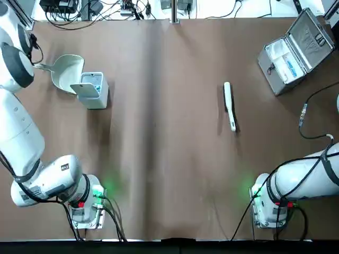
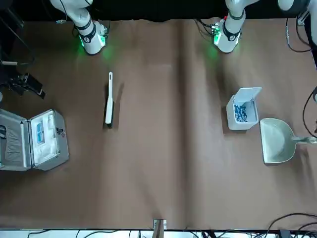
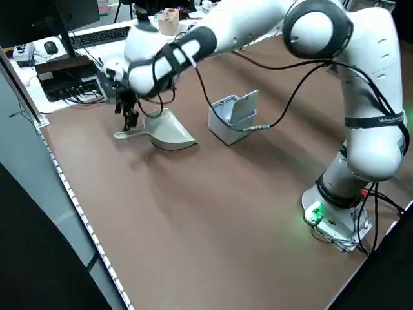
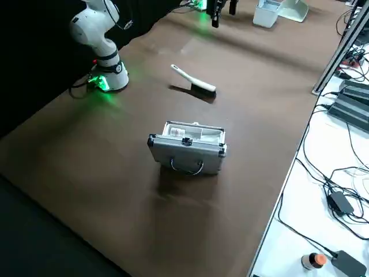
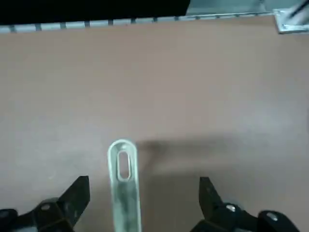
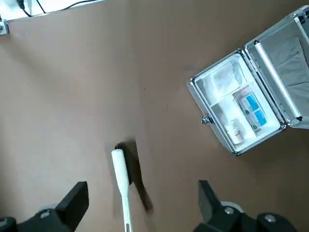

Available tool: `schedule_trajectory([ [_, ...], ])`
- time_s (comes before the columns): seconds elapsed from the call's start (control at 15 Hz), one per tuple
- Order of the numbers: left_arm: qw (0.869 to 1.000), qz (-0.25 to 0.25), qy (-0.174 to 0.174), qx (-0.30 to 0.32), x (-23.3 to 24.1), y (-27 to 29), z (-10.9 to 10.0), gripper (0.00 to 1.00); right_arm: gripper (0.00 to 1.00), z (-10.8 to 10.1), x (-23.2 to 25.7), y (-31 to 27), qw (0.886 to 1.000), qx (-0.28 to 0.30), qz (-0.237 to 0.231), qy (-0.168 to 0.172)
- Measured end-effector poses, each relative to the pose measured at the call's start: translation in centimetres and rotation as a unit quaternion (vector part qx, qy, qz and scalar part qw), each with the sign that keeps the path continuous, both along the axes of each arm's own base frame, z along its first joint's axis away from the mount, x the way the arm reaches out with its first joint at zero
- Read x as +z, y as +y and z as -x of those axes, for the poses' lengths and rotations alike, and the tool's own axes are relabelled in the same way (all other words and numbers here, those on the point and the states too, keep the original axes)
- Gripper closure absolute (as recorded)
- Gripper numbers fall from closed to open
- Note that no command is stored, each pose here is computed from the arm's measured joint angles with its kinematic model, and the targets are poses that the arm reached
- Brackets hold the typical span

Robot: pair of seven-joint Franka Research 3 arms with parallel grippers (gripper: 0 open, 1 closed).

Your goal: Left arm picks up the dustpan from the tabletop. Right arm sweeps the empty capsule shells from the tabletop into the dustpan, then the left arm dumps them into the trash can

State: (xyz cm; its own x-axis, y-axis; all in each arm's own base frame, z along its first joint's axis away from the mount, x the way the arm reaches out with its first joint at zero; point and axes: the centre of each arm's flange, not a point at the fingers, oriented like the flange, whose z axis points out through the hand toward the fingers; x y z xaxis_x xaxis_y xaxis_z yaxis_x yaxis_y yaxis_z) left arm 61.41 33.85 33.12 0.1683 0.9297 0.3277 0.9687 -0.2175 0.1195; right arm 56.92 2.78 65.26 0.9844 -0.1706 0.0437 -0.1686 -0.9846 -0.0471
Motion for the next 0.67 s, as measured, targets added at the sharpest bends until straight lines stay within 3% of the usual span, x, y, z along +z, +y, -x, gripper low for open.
schedule_trajectory([
  [0.27,0.994,0.015,0.043,-0.098,9.4,-5.2,0.3,0.0,0.0,-0.1,-0.1,-0.1,1.0,-0.001,-0.002,-0.001],
  [0.67,0.968,0.041,0.062,-0.242,18.1,-18.5,-1.5,0.0,0.0,-0.3,-0.3,-0.6,1.0,-0.006,-0.004,0.001],
])
